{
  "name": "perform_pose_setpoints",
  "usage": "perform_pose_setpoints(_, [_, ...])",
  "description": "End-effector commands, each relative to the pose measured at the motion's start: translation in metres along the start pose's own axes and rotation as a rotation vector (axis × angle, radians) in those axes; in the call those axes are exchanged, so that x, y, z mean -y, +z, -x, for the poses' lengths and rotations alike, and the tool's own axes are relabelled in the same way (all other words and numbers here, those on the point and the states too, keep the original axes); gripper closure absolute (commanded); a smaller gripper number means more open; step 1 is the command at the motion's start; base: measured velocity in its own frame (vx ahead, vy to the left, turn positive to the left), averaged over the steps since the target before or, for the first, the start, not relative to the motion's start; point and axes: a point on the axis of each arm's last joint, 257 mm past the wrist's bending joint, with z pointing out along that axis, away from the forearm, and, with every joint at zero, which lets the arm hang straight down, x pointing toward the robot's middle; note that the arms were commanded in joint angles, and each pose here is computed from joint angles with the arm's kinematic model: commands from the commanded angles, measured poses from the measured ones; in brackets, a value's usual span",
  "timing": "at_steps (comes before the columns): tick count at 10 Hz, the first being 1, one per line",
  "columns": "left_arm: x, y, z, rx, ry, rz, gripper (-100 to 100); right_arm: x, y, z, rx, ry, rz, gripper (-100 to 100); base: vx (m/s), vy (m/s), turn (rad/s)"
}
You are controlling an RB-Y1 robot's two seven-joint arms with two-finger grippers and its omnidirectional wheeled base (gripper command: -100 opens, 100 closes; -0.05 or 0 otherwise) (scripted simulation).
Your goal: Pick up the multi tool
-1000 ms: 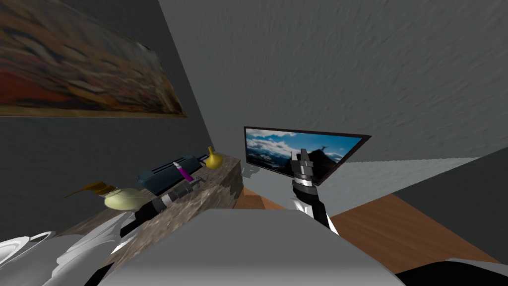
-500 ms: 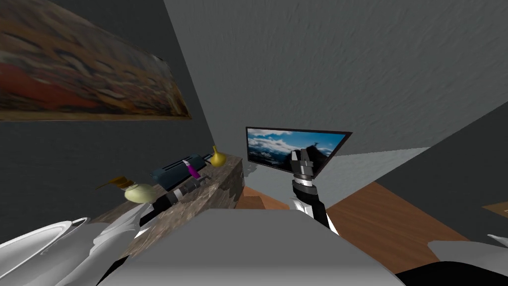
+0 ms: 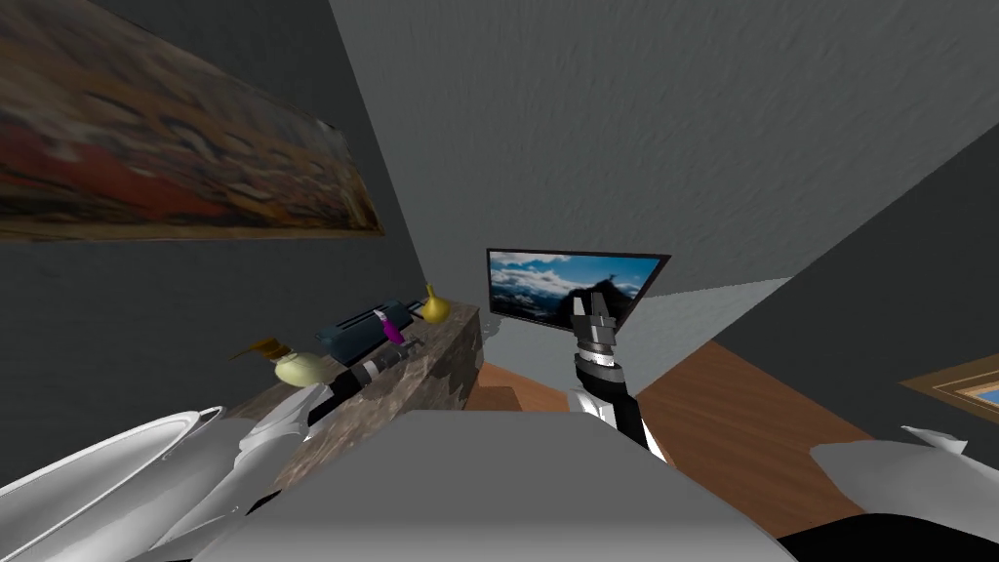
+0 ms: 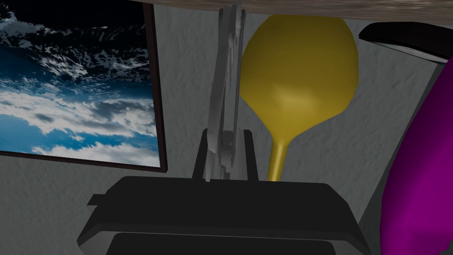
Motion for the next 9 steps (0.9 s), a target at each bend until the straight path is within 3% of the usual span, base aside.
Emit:
perform_pose_setpoints(1, [-0.001,0.009,0.003,-0.003,0.000,0.020,100,0.000,0.000,0.000,0.000,0.000,0.000,0,-0.099,0.063,-0.045])
perform_pose_setpoints(2, [0.009,0.024,0.007,0.004,-0.006,0.011,100,0.000,0.000,0.000,0.000,0.000,0.000,0,-0.110,0.086,-0.052])
perform_pose_setpoints(3, [0.003,0.026,0.009,0.004,0.001,0.032,100,0.000,0.000,0.000,0.000,0.000,0.000,0,-0.115,0.072,-0.047])
perform_pose_setpoints(4, [0.012,0.042,0.018,0.018,0.003,0.028,100,0.000,0.000,0.000,0.000,0.000,0.000,0,-0.121,0.050,-0.038])
perform_pose_setpoints(5, [0.007,0.042,0.017,0.015,0.003,0.047,100,0.000,0.000,0.000,0.000,0.000,0.000,0,-0.102,0.045,-0.041])
perform_pose_setpoints(6, [0.018,0.057,0.022,0.026,-0.004,0.039,100,0.000,0.000,0.000,0.000,0.000,0.000,0,-0.118,0.103,-0.053])
perform_pose_setpoints(7, [0.012,0.057,0.026,0.029,0.004,0.061,100,0.000,0.000,0.000,0.000,0.000,0.000,0,-0.102,0.083,-0.040])
perform_pose_setpoints(8, [0.017,0.055,0.021,0.026,0.002,0.047,100,0.000,0.000,0.000,0.000,0.000,0.000,0,-0.036,0.025,-0.012])
perform_pose_setpoints(9, [0.016,0.056,0.022,0.026,0.003,0.051,0,0.000,0.000,0.000,0.000,0.000,0.000,0,-0.008,0.006,0.002])
